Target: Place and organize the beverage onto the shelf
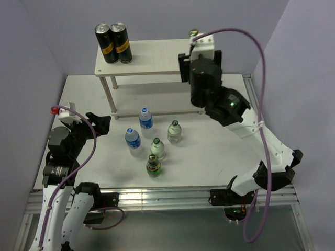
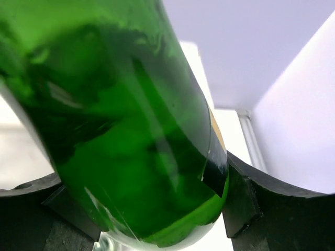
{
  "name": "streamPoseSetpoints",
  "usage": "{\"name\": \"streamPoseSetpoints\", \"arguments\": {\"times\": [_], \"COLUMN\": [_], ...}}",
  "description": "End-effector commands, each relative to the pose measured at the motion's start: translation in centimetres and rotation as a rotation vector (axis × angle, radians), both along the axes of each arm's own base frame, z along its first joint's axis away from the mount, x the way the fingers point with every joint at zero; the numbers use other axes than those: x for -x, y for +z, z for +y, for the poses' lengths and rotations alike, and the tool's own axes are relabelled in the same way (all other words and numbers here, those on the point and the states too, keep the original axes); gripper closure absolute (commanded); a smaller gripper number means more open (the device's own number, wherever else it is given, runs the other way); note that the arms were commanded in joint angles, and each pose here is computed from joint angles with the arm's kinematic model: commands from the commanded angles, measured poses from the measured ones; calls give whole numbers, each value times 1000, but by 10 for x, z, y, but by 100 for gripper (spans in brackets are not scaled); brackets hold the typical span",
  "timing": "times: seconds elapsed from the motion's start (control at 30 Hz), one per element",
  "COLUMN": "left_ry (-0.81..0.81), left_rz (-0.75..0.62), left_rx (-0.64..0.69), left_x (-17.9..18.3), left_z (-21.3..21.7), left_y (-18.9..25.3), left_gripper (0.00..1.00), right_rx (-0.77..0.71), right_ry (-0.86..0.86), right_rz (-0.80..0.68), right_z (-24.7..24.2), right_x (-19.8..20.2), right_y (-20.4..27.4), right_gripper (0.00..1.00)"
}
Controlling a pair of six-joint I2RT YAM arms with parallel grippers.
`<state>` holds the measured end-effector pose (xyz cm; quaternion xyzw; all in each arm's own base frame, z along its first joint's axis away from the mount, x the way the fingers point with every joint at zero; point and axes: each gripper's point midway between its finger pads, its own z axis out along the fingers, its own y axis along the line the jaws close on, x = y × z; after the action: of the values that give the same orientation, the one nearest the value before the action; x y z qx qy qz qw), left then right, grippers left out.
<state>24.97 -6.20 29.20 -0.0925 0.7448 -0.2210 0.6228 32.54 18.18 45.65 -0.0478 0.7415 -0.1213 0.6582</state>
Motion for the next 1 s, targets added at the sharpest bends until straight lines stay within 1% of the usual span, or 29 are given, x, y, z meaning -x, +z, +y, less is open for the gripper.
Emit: {"name": "streamPoseSetpoints", "arguments": {"times": [0.0, 0.03, 0.1, 0.13, 0.2, 0.23, 0.27, 0.3, 0.43, 0.47, 0.5, 0.6, 0.77, 0.97], "left_ry": [14, 15, 18, 18, 19, 21, 21, 21, 19, 15, 15, 17, 25, 28], "left_rz": [-41, -39, -35, -34, -32, -29, -29, -29, -20, -18, -18, -20, -14, -5], "left_rx": [-13, -15, -17, -17, -16, -16, -18, -18, -18, -18, -18, -19, -21, -22], "left_x": [-1, -1, -2, -2, -2, -3, -3, -3, -5, -5, -5, -5, -5, -6], "left_z": [4, 4, 5, 5, 5, 5, 5, 5, 5, 4, 4, 5, 6, 7], "left_y": [11, 10, 9, 9, 9, 8, 8, 8, 6, 5, 5, 5, 4, 2], "left_gripper": [1, 1, 1, 1, 1, 1, 1, 1, 1, 1, 1, 1, 1, 1], "right_rx": [-274, -309, -337, -371, -410, -445, -452, -463, -443, -448, -439, -437, -418, -358], "right_ry": [92, 158, 181, 241, 290, 272, 307, 289, 282, 285, 283, 275, 254, 186], "right_rz": [-233, -233, -236, -230, -217, -212, -188, -180, -161, -175, -156, -161, -164, -139], "right_z": [-21, -10, -10, 0, 9, 0, 4, 0, 3, 2, 7, 5, 2, -6], "right_x": [0, -4, -21, -27, -43, -57, -64, -80, -110, -111, -122, -138, -154, -167], "right_y": [94, 96, 98, 97, 92, 89, 84, 81, 72, 80, 72, 73, 70, 45], "right_gripper": [100, 100, 100, 100, 100, 100, 100, 100, 100, 100, 100, 100, 100, 100]}}
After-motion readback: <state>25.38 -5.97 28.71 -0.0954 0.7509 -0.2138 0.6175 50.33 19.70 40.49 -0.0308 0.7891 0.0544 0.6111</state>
